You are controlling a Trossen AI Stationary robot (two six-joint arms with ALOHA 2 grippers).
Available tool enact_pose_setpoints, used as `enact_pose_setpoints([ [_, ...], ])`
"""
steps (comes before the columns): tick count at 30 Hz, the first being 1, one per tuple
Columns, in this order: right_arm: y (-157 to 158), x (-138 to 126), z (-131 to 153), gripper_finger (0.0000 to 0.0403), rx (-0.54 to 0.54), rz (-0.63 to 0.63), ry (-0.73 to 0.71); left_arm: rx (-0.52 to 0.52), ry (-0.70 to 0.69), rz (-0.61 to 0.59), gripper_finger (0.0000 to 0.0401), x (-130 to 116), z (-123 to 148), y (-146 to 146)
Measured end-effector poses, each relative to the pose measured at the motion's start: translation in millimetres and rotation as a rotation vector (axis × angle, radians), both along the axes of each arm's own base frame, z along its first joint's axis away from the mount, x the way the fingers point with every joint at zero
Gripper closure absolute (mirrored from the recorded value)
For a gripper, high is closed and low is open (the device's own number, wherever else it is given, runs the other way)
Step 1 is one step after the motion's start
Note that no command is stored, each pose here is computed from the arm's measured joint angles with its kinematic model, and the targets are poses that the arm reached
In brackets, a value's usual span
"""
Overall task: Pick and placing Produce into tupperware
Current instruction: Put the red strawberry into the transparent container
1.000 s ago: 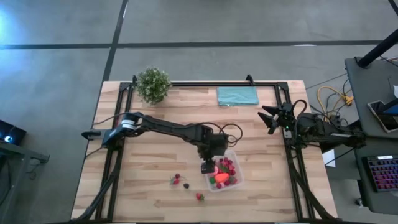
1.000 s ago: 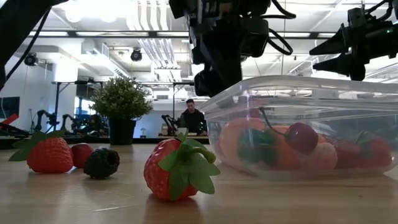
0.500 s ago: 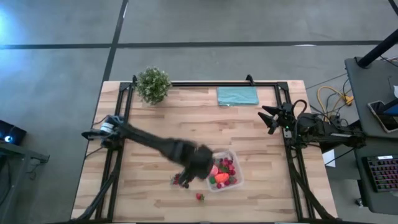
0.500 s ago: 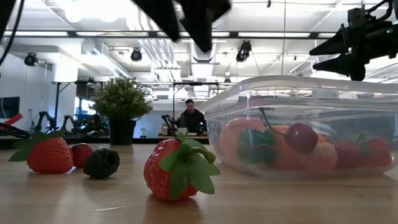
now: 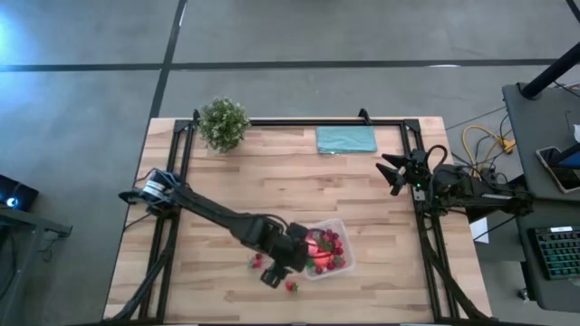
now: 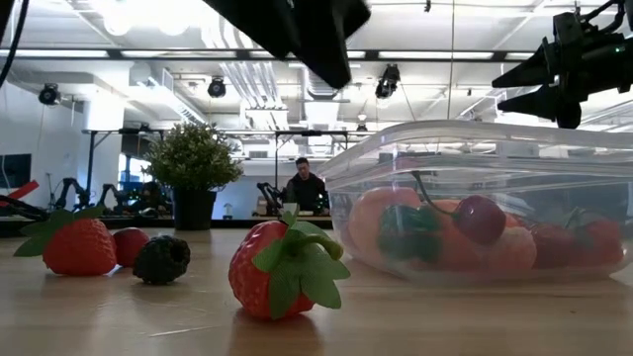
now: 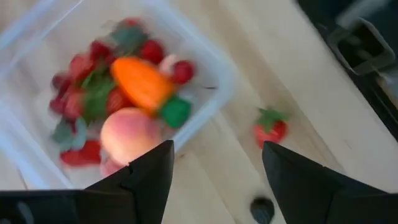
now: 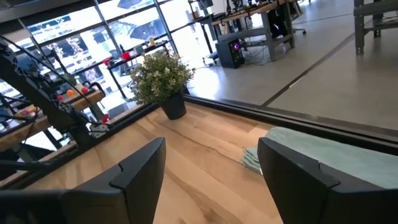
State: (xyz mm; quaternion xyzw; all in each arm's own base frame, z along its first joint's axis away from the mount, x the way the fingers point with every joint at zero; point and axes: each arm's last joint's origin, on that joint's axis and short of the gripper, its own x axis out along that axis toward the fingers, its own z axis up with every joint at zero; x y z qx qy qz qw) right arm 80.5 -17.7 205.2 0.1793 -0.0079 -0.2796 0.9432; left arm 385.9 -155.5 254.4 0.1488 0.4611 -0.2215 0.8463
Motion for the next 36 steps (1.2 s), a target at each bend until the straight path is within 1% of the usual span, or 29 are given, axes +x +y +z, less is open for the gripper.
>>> enact_pose_setpoints([
  [3,0,0,0,0.0155,0.000,0.000,0.000,-0.083,0.017,0.127,0.0171,0,-2,-5],
  [4,0,0,0,0.0154,0.000,0.000,0.000,-0.110,0.012,0.147,0.0171,-1,-1,-10],
  [6,0,0,0,0.0152,0.000,0.000,0.001,-0.136,0.006,0.135,0.0171,-5,0,-22],
  [9,0,0,0,0.0149,0.000,0.000,0.001,-0.122,0.016,0.083,0.0171,-14,-4,-38],
  [12,0,0,0,0.0150,0.000,0.000,0.000,-0.082,0.016,0.022,0.0171,-22,-11,-49],
  [18,0,0,0,0.0156,0.000,0.000,0.001,-0.030,0.081,0.012,0.0171,-42,-38,-62],
  [21,0,0,0,0.0156,0.000,0.000,0.000,-0.014,0.053,0.009,0.0171,-47,-52,-67],
  [23,0,0,0,0.0154,0.000,0.000,0.000,-0.024,0.018,-0.012,0.0171,-48,-58,-68],
  [26,0,0,0,0.0151,0.000,0.000,0.000,-0.025,-0.022,-0.003,0.0171,-47,-65,-67],
  [36,0,0,0,0.0155,0.000,0.000,0.000,-0.051,-0.112,0.010,0.0171,-42,-70,-68],
])
